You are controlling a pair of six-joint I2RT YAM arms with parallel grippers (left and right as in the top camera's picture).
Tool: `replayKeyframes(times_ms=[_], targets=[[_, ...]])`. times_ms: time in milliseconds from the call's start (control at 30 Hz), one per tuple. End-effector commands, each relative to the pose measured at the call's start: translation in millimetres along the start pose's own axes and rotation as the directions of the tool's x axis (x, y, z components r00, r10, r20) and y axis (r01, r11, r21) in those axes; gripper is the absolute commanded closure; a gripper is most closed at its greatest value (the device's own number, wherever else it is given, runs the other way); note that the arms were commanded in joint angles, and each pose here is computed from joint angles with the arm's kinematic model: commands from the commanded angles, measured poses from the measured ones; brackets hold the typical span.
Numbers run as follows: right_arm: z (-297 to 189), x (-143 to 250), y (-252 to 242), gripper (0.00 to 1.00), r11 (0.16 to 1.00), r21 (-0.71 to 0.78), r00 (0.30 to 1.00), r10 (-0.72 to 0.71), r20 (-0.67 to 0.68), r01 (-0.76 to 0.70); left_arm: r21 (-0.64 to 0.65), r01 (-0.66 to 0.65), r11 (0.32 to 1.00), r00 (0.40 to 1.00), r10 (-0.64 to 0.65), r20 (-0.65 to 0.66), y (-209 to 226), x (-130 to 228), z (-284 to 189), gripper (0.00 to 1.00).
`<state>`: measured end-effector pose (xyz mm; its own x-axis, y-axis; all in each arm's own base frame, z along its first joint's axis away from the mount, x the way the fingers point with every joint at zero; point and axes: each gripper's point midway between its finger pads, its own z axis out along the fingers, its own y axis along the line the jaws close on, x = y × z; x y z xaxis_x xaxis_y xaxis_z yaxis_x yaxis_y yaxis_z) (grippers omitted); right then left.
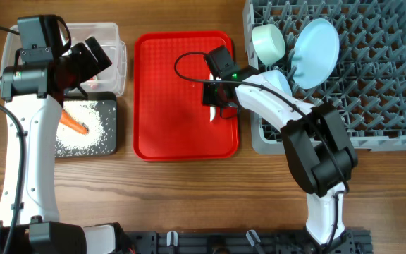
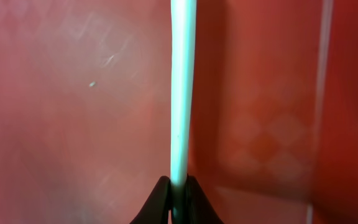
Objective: Sort waste into correct bins and load items into the dishwasher rack
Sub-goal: 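Move the right gripper to the white spoon and grasp it, then carry the spoon into the rack and release it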
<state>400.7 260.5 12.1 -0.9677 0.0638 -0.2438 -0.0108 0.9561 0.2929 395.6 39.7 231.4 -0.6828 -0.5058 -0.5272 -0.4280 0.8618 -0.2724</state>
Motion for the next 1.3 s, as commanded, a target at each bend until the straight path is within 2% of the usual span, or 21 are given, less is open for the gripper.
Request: replayKeyframes(times_ms=[0,100,267,400,533,633,700,833,967,1100,1267], targets=[[-24,-8,23,0.96,0.993,-0.086,0.997,-0.080,0.017,0.082,-0.011,0.006,1.000,1.000,-0.006,0.005,3,-3,1,0.00],[-57,-17,33,0.96,0.986,-0.106,0.990,-0.124,0.069,0.131,-0.011,0.006,1.000,1.000,-0.006,0.005,3,-3,1,0.00],[-155,-39,46,0.96,0.976,-0.143,0.959,-0.123,0.254,0.163,-0.011,0.006,1.000,1.000,-0.006,0.005,3,-3,1,0.00],[-227,-47,23,0.96,0.990,-0.080,0.919,-0.079,0.387,0.119,-0.011,0.006,1.000,1.000,-0.006,0.005,3,-3,1,0.00],[-280,-48,-21,0.96,1.000,-0.005,0.875,0.029,0.483,-0.031,-0.011,0.006,1.000,1.000,-0.006,0.005,3,-3,1,0.00],[-306,-42,-67,0.96,0.972,0.057,0.829,0.164,0.535,-0.229,-0.011,0.006,1.000,1.000,-0.006,0.005,3,-3,1,0.00],[-314,-35,-96,0.96,0.927,0.092,0.791,0.256,0.556,-0.365,-0.011,0.006,1.000,1.000,-0.006,0.005,3,-3,1,0.00],[-316,-16,-151,0.96,0.785,0.155,0.697,0.417,0.583,-0.600,-0.011,0.006,1.000,1.000,-0.006,0.005,3,-3,1,0.00],[-305,5,-208,0.96,0.570,0.188,0.531,0.527,0.664,-0.800,-0.011,0.006,1.000,1.000,-0.006,0.005,3,-3,1,0.00],[-293,19,-242,0.96,0.409,0.173,0.398,0.569,0.719,-0.896,-0.011,0.006,1.000,1.000,-0.006,0.005,3,-3,1,0.00],[-275,37,-275,0.96,0.267,0.153,0.290,0.610,0.738,-0.952,-0.011,0.006,1.000,1.000,-0.006,0.005,3,-3,1,0.00]])
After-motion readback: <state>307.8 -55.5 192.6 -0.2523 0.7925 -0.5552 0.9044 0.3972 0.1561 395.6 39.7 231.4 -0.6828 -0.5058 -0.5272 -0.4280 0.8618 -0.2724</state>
